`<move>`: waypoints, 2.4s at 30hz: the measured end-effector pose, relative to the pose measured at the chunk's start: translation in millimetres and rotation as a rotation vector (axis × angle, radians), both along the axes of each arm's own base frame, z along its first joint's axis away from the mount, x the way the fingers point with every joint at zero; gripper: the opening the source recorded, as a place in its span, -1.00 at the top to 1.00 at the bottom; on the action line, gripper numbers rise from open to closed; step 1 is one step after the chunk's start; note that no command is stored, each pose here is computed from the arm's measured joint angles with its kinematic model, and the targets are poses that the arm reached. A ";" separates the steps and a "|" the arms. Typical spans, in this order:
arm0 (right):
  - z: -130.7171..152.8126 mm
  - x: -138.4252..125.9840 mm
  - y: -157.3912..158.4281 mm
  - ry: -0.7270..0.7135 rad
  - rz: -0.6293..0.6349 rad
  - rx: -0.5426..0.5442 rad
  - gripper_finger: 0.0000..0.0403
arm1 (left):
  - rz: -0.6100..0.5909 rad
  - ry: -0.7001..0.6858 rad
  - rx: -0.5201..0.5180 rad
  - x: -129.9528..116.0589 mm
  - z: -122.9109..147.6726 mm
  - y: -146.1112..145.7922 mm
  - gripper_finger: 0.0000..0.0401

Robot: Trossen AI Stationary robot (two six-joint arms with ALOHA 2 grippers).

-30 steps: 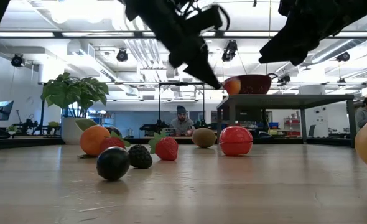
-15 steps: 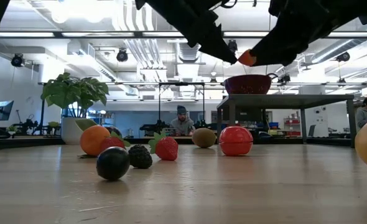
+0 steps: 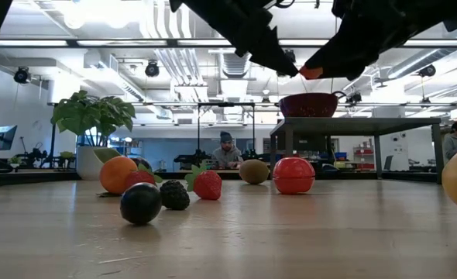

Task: Pick & Place Fruit
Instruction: Put the peach into the violet strainer bowl on the shelf

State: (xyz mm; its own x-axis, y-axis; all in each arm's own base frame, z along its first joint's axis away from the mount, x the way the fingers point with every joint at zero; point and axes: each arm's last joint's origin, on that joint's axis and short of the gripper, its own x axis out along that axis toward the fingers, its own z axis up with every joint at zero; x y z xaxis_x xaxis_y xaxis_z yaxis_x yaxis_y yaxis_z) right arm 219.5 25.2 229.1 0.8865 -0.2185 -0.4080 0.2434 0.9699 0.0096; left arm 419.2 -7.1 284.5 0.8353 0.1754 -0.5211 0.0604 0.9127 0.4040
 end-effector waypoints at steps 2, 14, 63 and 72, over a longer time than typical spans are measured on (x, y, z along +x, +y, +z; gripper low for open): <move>0.0 0.1 0.0 0.000 0.000 -0.001 -0.12 | -0.003 -0.002 -0.001 0.1 0.1 -0.6 0.99; 0.1 0.0 -0.1 0.003 0.007 -0.018 0.33 | -0.004 -0.003 -0.002 0.1 -0.1 -0.6 0.99; 81.5 -25.5 -77.5 0.094 -0.360 0.005 0.38 | 0.063 -0.171 -0.164 -51.0 -33.1 4.9 -0.29; 134.7 -38.8 -119.1 0.081 -0.484 0.040 0.33 | -0.061 -0.307 -0.213 -65.7 -23.6 1.3 -0.28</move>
State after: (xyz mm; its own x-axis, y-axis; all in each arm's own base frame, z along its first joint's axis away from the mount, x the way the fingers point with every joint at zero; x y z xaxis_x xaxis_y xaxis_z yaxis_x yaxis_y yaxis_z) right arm 180.7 -93.9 363.8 0.6521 -0.5802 -0.4879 0.6678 0.7443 0.0073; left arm 353.5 -5.7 260.9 0.9637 0.0353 -0.2646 0.0228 0.9767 0.2134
